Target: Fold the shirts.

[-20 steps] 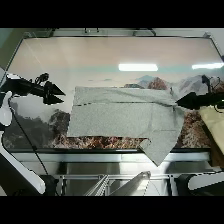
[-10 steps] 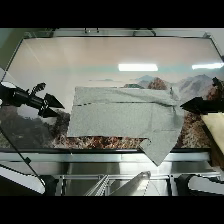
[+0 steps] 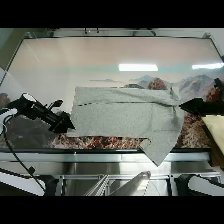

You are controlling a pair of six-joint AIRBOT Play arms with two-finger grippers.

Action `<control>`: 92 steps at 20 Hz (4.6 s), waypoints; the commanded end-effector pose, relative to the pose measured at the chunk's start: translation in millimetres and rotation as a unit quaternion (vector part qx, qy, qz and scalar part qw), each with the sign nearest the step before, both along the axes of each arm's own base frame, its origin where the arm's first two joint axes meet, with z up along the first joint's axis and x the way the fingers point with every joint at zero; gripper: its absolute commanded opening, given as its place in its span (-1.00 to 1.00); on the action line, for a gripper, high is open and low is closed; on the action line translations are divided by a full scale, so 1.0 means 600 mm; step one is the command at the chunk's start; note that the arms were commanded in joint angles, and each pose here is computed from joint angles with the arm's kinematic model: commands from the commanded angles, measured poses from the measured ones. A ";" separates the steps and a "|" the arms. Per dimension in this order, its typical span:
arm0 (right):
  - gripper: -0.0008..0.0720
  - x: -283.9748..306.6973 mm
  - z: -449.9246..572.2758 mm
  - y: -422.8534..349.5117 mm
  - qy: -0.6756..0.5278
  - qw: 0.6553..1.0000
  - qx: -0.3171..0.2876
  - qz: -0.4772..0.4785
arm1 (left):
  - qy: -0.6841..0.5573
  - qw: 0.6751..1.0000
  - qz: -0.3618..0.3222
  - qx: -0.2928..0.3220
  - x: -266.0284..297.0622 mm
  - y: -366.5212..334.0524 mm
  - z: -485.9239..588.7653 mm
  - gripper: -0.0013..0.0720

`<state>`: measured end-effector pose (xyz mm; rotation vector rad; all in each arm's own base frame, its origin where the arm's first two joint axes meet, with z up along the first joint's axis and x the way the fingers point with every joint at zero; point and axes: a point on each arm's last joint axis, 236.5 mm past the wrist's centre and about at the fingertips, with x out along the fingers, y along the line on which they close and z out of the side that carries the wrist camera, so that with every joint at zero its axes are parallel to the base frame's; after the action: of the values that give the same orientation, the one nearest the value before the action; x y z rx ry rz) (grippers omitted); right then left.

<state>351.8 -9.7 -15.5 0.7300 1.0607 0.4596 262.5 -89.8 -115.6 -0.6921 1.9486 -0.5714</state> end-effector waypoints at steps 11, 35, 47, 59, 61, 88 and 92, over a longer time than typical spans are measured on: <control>0.33 -0.253 -0.125 -0.022 0.325 0.931 -0.050 -0.159 | -0.055 0.993 -0.088 -0.054 0.009 -0.059 0.037 -0.90; -0.94 -0.242 -0.003 0.038 0.212 0.964 -0.022 -0.158 | -0.061 0.997 0.045 -0.013 0.016 0.112 0.104 -0.90; -0.94 -0.149 0.023 0.021 0.113 0.972 0.018 -0.205 | -0.129 0.989 0.060 -0.026 0.077 0.119 0.152 -0.90; -0.94 0.091 -0.061 -0.021 0.026 0.961 0.108 -0.252 | -0.210 0.977 -0.023 -0.006 0.311 0.075 0.083 -0.90; -0.94 0.107 -0.099 -0.018 0.036 0.966 0.092 -0.240 | -0.216 0.976 -0.023 -0.002 0.340 0.073 0.057 -0.90; -0.94 0.086 -0.095 0.153 0.089 0.991 0.093 0.030 | -0.316 0.942 -0.071 -0.085 0.359 -0.187 0.174 -0.94; -0.94 0.088 -0.044 0.144 0.076 0.989 0.114 0.048 | -0.372 0.911 -0.180 -0.003 0.332 -0.312 0.114 -0.93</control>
<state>405.4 72.6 -65.3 0.9119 1.2150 0.5519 469.8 -235.3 -20.5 -0.3120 1.3671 -0.9404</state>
